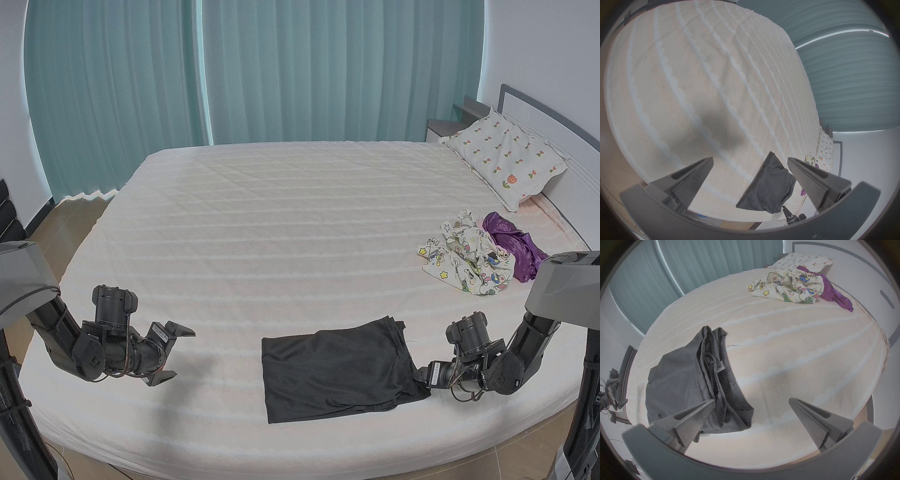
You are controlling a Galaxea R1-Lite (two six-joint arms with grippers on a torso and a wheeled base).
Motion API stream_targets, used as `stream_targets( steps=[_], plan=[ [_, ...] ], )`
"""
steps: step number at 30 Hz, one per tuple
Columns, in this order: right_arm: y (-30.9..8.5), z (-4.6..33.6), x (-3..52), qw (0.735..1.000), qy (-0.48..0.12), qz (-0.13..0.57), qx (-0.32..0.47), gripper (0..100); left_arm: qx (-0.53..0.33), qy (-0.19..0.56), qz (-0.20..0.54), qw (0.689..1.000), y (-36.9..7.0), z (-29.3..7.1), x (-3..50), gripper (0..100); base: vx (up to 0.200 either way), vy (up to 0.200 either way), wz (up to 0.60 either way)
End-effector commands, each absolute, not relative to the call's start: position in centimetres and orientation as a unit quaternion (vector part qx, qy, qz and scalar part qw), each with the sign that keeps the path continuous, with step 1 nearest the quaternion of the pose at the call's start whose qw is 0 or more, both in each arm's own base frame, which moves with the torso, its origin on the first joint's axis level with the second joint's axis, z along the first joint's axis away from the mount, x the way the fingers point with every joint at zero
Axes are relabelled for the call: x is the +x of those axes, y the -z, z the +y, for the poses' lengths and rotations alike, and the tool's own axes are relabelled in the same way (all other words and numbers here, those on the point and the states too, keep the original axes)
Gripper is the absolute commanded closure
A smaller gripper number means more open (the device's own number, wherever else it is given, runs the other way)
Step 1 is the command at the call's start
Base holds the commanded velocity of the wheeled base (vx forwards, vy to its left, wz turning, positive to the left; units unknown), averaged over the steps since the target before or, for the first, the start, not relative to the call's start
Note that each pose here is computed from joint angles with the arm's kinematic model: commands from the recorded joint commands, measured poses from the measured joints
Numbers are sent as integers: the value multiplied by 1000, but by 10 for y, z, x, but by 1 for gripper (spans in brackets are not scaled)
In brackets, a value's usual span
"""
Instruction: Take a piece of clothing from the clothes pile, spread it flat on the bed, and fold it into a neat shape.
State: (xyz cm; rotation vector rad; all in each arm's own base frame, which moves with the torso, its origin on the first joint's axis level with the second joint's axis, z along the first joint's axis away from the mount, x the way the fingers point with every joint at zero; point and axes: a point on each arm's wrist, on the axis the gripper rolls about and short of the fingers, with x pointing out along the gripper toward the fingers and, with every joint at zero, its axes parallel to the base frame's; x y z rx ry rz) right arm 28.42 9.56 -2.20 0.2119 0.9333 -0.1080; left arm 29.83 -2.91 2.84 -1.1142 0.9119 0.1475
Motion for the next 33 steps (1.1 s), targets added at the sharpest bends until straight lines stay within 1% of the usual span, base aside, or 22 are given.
stream_targets(
  steps=[1,2,6,10,11,12,14,17,18,21,22,27,33],
  plan=[
    [9,91,284,894,55,431,107,0,-510,-68,417,749,-28,-29,298,0,0,0,0],
    [-4,92,287,903,51,410,114,0,-510,-68,417,749,-28,-29,298,0,0,0,0],
    [-13,97,293,911,38,392,121,0,-510,-67,417,750,-28,-29,299,0,0,0,0],
    [-3,111,290,901,-1,414,131,0,-510,-68,417,749,-28,-29,298,0,0,0,0],
    [-3,111,290,901,-1,414,131,0,-510,-68,417,749,-28,-29,298,0,0,0,0],
    [3,117,290,891,-20,429,146,0,-510,-68,417,749,-28,-29,298,0,0,0,0],
    [8,124,295,885,-36,434,167,0,-510,-68,417,749,-28,-29,298,0,0,0,0],
    [12,129,301,881,-38,434,187,0,-510,-68,417,749,-28,-29,298,0,0,0,0],
    [18,131,305,875,-37,439,200,0,-510,-68,417,749,-28,-29,298,0,0,0,0],
    [28,133,308,870,-35,449,201,0,-510,-67,417,750,-28,-29,299,0,0,0,0],
    [28,133,308,870,-35,449,201,100,-510,-67,417,750,-28,-29,299,0,0,0,0],
    [28,127,304,869,-22,452,200,100,-510,-67,417,750,-28,-29,299,0,0,0,0],
    [18,112,296,868,-11,449,210,100,-510,-67,417,750,-28,-29,299,0,0,0,0]
  ],
)
